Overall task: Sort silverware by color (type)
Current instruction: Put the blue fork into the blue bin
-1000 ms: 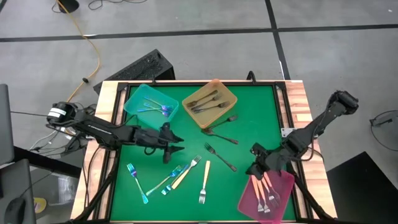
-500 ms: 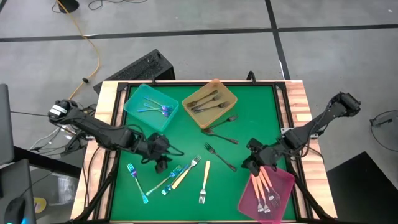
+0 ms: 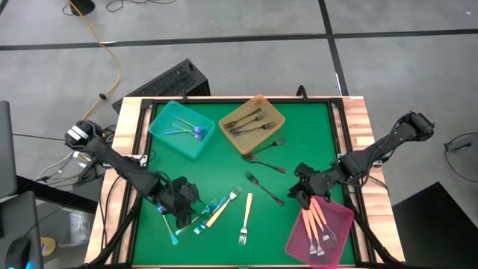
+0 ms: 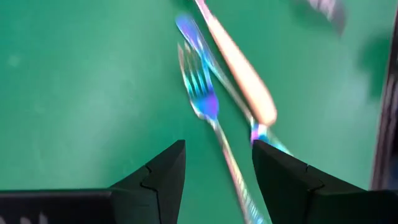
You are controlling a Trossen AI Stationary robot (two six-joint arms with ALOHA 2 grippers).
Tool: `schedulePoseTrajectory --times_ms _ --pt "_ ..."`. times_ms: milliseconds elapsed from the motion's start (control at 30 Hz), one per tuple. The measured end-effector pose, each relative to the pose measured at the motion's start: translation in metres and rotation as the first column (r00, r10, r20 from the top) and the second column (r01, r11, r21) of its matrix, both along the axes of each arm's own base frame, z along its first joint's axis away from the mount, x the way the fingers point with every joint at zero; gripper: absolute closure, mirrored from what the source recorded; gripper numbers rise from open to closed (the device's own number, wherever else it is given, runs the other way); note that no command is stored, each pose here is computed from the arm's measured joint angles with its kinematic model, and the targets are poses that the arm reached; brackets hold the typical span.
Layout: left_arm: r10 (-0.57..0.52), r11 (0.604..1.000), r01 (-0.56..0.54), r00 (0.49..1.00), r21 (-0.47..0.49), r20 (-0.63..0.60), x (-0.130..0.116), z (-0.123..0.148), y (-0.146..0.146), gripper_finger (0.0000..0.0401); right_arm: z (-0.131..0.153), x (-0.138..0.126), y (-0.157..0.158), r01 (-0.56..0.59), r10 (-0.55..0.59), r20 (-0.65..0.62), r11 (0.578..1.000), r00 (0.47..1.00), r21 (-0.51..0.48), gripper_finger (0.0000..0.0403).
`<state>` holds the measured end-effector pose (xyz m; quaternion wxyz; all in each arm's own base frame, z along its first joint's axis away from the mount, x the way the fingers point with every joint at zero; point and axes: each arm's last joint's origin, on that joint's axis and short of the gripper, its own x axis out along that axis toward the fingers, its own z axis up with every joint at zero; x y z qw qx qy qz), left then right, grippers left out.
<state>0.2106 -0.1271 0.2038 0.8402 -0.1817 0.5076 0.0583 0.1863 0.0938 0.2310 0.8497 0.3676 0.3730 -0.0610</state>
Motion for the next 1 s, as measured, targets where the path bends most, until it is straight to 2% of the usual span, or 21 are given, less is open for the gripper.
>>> schedulePoseTrajectory --times_ms 100,200,267,367,433,567,733,800,900,1000 --pt "-0.084 0.995 0.087 0.995 0.04 -0.058 -0.001 -0.013 -0.011 0.0232 0.0 0.001 -0.001 -0.01 0.01 0.005 1.0 1.0 -0.016 0.0255" --pt "-0.149 0.988 0.154 0.979 0.027 -0.139 -0.004 -0.024 -0.019 0.0232 0.0 0.001 -0.001 -0.011 0.011 0.006 1.0 1.0 -0.022 0.0255" --pt "-0.238 0.97 0.243 0.951 0.001 -0.197 -0.011 -0.028 -0.025 0.0232 0.0 0.001 -0.001 -0.026 0.027 0.01 0.999 1.0 -0.039 0.0255" --pt "-0.374 0.923 0.384 0.89 -0.014 -0.261 -0.024 -0.029 -0.033 0.0232 0.0 0.001 -0.001 -0.044 0.045 0.02 0.996 0.999 -0.078 0.0255" --pt "-0.48 0.866 0.501 0.826 -0.005 -0.297 -0.035 -0.03 -0.039 0.0232 0.0 0.001 -0.002 -0.039 0.041 0.025 0.995 0.999 -0.092 0.0255" --pt "-0.645 0.705 0.707 0.666 0.043 -0.374 -0.057 -0.032 -0.048 0.0232 0.0 0.001 -0.003 -0.013 0.019 0.041 0.991 0.999 -0.132 0.0255" --pt "-0.709 0.571 0.809 0.572 0.139 -0.413 -0.067 -0.032 -0.05 0.0232 0.0 0.001 -0.003 -0.014 0.021 0.044 0.989 0.999 -0.145 0.0255" --pt "-0.724 0.537 0.827 0.555 0.17 -0.41 -0.066 -0.032 -0.05 0.0232 0.0 0.001 -0.003 -0.014 0.021 0.044 0.989 0.999 -0.145 0.0255" --pt "-0.747 0.505 0.844 0.533 0.183 -0.396 -0.064 -0.032 -0.051 0.0232 0.0 0.001 -0.003 -0.014 0.021 0.044 0.989 0.999 -0.145 0.0255" --pt "-0.788 0.448 0.876 0.481 0.179 -0.384 -0.063 -0.033 -0.054 0.0232 0.0 0.001 -0.003 -0.014 0.021 0.044 0.989 0.999 -0.144 0.0255"
